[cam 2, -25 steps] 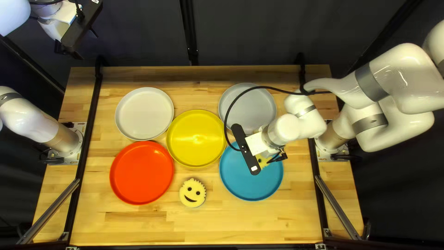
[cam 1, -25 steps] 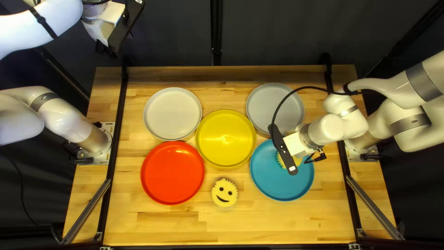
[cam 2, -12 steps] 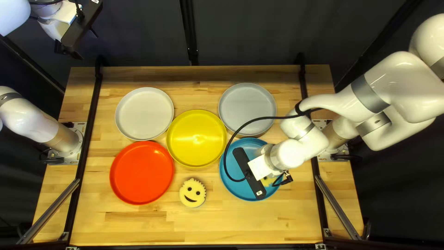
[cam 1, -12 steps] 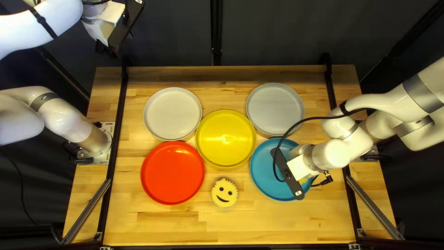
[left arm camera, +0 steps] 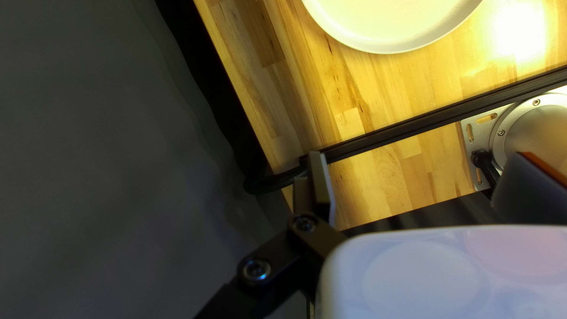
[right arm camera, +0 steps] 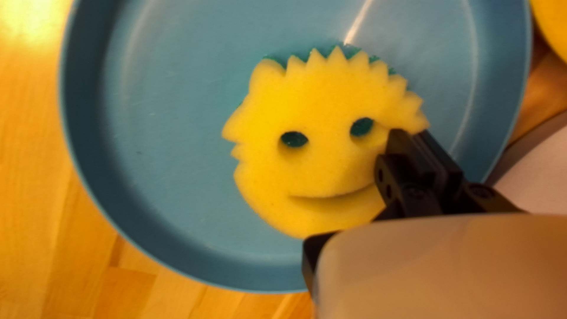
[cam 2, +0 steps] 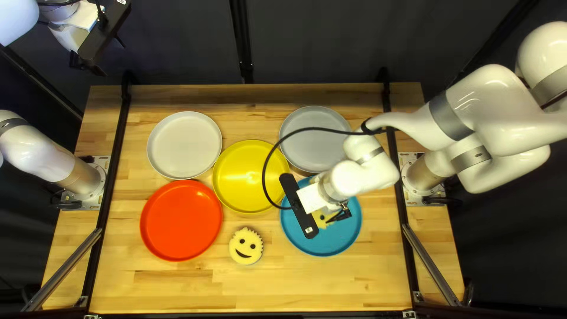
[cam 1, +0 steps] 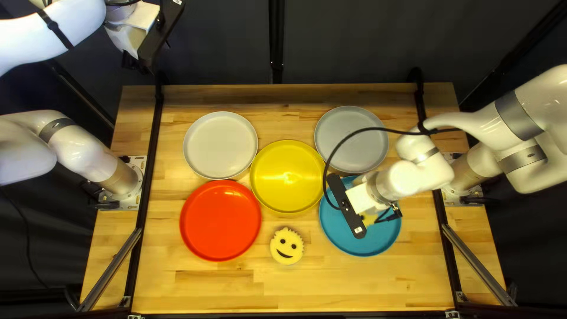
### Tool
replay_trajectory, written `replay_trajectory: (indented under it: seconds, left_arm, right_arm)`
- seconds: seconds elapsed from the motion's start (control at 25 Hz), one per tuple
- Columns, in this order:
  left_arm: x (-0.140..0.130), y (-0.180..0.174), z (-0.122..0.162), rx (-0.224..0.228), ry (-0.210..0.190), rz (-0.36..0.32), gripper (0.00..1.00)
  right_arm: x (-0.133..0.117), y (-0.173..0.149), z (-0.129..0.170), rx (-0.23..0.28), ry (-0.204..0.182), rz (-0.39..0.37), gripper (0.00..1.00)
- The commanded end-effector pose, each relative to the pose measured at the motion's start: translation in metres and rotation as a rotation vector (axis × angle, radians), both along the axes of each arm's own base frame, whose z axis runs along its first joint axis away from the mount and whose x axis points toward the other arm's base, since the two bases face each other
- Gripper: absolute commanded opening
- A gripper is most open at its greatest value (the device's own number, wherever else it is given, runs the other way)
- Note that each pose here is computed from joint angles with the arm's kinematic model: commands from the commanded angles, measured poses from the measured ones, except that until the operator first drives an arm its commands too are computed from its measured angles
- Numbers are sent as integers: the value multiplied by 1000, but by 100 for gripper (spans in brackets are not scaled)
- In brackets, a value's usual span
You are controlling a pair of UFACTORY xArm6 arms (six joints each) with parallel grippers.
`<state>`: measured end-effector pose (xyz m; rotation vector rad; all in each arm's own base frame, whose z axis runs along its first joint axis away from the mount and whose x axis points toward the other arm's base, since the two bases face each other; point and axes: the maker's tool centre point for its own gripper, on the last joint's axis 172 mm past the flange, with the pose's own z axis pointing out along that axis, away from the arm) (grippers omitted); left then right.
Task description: Pick up sponge and scrub the plate
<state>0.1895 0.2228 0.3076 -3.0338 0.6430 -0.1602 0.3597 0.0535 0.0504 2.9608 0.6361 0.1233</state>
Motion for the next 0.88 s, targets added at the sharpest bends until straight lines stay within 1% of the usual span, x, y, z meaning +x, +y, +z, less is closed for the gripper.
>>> replay_trajectory:
  seconds: [0.04, 0.2, 0.36, 0.52, 0.72, 0.88]
  left_arm:
    - [0, 0, 0, 0, 0, 0, 100]
    - [0, 0, 0, 0, 0, 0, 100]
    - [0, 0, 0, 0, 0, 0, 100]
    - [0, 0, 0, 0, 0, 0, 100]
    - [0, 0, 0, 0, 0, 0, 100]
    - [0, 0, 0, 0, 0, 0, 100]
  right_arm:
    - [7, -11, 1, 24, 13, -16, 0]
    - [15, -2, 1, 52, 30, -1, 0]
    - [21, 12, 1, 63, 43, 17, 0]
    - [27, 32, 2, 57, 60, 34, 0]
    - [31, 57, -1, 41, 79, 39, 0]
    - [28, 68, -3, 28, 95, 38, 0]
